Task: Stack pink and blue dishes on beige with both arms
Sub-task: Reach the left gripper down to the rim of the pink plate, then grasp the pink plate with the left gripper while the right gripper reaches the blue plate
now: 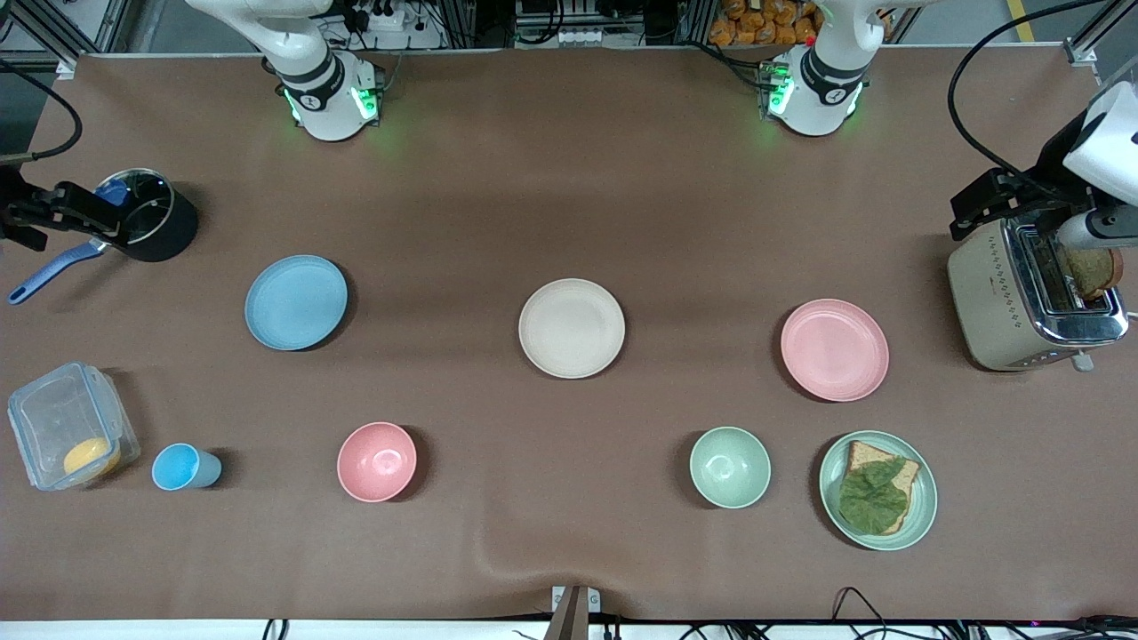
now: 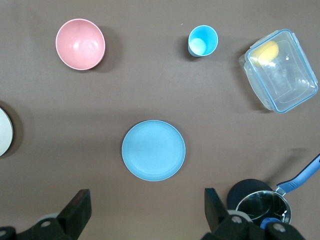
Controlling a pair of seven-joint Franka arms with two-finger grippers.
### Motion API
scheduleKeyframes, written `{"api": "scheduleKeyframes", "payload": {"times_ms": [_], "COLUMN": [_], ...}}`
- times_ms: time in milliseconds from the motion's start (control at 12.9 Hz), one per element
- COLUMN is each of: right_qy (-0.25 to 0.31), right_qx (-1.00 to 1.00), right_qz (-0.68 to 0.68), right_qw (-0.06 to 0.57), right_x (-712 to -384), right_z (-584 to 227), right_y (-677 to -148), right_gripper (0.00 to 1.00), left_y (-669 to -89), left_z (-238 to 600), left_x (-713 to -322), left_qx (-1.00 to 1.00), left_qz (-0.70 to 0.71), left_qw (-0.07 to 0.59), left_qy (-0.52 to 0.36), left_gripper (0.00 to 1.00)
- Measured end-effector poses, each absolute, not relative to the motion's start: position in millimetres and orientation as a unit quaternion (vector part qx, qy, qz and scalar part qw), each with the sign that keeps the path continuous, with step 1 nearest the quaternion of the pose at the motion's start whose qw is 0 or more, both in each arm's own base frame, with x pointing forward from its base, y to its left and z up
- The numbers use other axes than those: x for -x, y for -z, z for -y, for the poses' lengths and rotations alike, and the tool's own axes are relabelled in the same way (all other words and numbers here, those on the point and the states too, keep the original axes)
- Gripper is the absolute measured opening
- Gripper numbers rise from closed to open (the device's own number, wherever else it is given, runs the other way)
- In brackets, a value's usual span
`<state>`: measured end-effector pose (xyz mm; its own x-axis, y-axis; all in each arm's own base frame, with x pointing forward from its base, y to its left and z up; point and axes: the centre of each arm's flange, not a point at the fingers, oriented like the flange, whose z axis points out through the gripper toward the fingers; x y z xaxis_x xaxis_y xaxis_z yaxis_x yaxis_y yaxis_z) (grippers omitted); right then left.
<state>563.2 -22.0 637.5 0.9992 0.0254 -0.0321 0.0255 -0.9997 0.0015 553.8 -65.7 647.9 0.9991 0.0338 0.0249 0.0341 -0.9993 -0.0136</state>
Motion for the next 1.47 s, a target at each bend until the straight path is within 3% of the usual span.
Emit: {"api": "scheduleKeyframes", "payload": {"times_ms": [542,851,1083,1470], "right_qy": [0.014,0.014,0.015,0.019], "right_qx": [-1.0,-1.0,-1.0,-1.0], "right_qz": [-0.015,-0.014,-0.014,-0.007], "right_qw": [0.001,0.001,0.001,0.001], "right_x": [-564,-564,-564,-563], "right_z": [20,20,21,29], "right_y": [-638,-638,-637,-635], "right_gripper": [1.0,1.0,1.0,1.0], "left_y": [-615,-478,-375,-261], "left_z": [62,22,-11,-37], "left_x": [-559,-587,-580,-571], "left_qx": [1.0,0.999,0.998,0.998], "left_qz": [0.006,0.036,0.049,0.046], "left_qw": [0.01,0.005,-0.002,-0.016], "left_qy": [-0.028,-0.031,-0.026,-0.051], "left_gripper": [1.0,1.0,1.0,1.0]}}
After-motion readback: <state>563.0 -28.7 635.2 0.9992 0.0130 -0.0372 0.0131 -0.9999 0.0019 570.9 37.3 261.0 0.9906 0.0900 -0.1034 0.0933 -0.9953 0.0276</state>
